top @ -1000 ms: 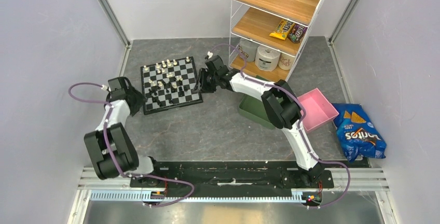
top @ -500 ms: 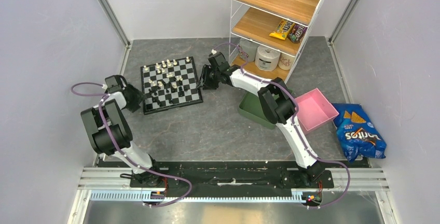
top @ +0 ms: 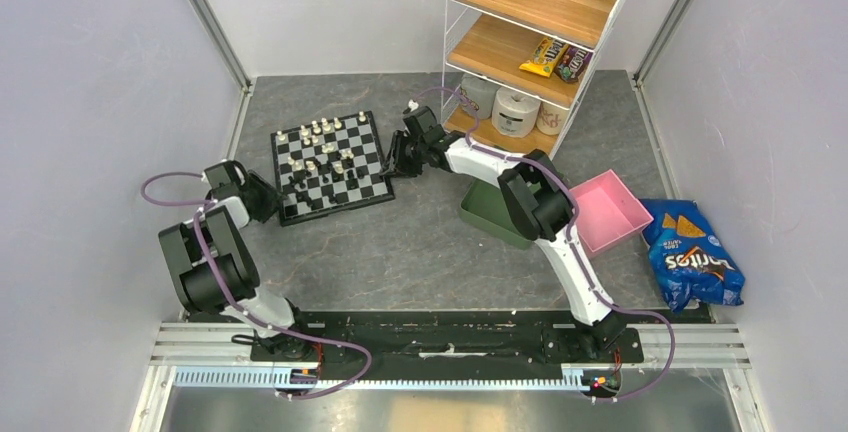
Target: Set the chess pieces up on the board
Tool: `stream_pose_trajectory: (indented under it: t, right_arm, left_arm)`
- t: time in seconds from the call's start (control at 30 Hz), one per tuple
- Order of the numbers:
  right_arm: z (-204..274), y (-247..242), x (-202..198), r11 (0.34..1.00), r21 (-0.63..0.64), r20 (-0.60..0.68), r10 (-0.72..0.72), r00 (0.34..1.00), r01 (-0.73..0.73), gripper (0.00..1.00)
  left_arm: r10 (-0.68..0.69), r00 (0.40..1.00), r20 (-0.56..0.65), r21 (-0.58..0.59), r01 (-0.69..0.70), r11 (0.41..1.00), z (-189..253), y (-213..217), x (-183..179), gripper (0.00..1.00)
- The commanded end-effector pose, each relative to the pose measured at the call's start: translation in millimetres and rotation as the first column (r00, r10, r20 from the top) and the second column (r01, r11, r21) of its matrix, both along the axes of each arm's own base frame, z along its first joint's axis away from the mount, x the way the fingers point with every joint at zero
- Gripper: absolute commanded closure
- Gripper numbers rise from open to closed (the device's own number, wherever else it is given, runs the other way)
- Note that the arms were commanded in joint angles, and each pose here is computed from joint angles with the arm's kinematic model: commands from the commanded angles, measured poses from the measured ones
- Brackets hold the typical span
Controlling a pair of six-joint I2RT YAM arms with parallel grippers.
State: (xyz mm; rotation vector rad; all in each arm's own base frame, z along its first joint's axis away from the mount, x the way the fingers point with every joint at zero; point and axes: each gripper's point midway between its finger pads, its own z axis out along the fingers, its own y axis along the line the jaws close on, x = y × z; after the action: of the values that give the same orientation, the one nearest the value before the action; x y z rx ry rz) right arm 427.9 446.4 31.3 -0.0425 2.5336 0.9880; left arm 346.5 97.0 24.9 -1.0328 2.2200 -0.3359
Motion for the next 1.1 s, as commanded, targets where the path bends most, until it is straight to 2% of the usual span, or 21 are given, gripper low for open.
stream_pose_trajectory:
  t: [0.0, 0.7, 1.07]
  right_arm:
    - [8.4, 3.6, -31.8, 0.999, -0.011, -0.005, 0.034, 0.999, -0.034, 0.60]
    - [5.3, -72.4, -120.0, 0.992, -0.127, -0.007, -0.024, 1.000, 0.023, 0.60]
    - [1.8, -114.2, -163.6, 0.979, -0.195, -0.015, -0.058, 0.998, 0.054, 0.60]
  left_arm:
    - [-0.071, 0.996, -0.059, -0.113, 0.064, 0.992, -12.9, -39.6, -34.0, 0.52]
    - [-0.095, 0.995, -0.031, -0.075, 0.092, 0.993, 11.8, -100.9, -104.9, 0.55]
    - [-0.096, 0.995, -0.037, -0.102, 0.092, 0.990, 1.4, -136.5, -138.6, 0.56]
